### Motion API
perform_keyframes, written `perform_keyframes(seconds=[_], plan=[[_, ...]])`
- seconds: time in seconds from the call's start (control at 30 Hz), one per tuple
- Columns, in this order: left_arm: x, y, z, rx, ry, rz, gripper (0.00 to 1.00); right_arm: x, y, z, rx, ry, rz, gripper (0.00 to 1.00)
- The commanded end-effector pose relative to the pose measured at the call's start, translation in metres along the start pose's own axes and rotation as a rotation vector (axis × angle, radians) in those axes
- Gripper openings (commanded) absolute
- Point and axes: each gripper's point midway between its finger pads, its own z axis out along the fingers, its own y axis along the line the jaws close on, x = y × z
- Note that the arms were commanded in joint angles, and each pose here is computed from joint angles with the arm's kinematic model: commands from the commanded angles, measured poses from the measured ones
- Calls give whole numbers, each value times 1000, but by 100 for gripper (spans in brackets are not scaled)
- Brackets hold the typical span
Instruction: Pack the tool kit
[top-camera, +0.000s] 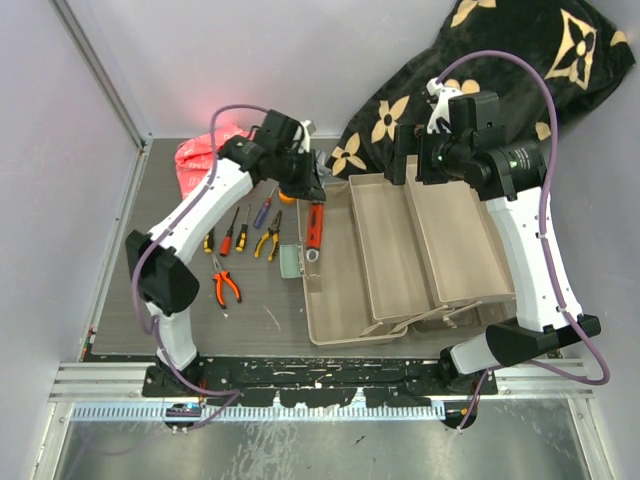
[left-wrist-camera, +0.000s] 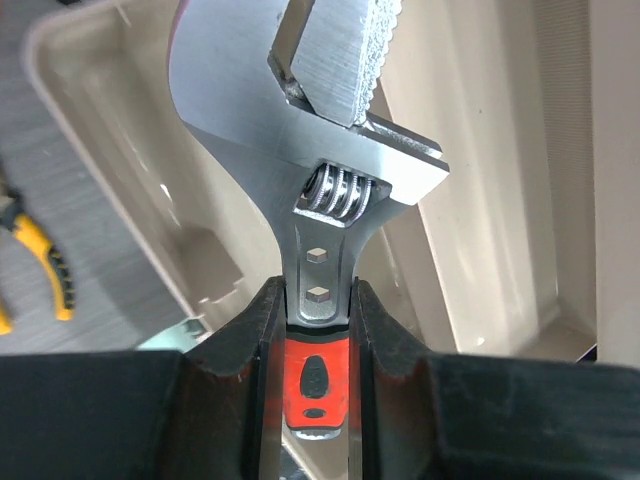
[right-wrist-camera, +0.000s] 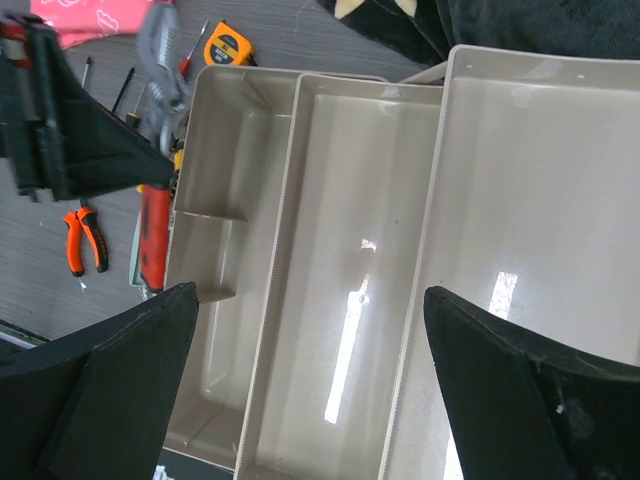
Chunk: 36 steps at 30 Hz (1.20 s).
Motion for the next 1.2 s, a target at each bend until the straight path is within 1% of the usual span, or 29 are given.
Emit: perform_keyframes(seconds=[0.0,0.07,0.13,0.27,0.37,0.6,0.87,1.0,1.17], plan=[[-21,-47,-5,120,-82,-83,0,-2,-4,-20,31,-43,18,100],[-8,-51,4,114,-50,-136,0,2,-6,-23,43,-39,24,100],[-3,-56,10,121,-55,-176,0,6,-8,-26,51,-37,35,100],[14,-59,23,100,-41,-241,0,14,-10,-28,59,-29,48,100],[30,-60,34,82,-9,-273,0,17,-10,-30,60,-26,55,100],[73,-52,58,3,73,-318,0,19,-11,-33,68,-24,55,100],[103,-57,91,-40,143,-336,0,27,-13,-38,78,-18,58,100],[110,-60,111,-68,161,-330,0,31,-14,-40,81,-12,59,100],[115,-46,136,-142,168,-314,0,34,-17,-47,96,-15,59,100]])
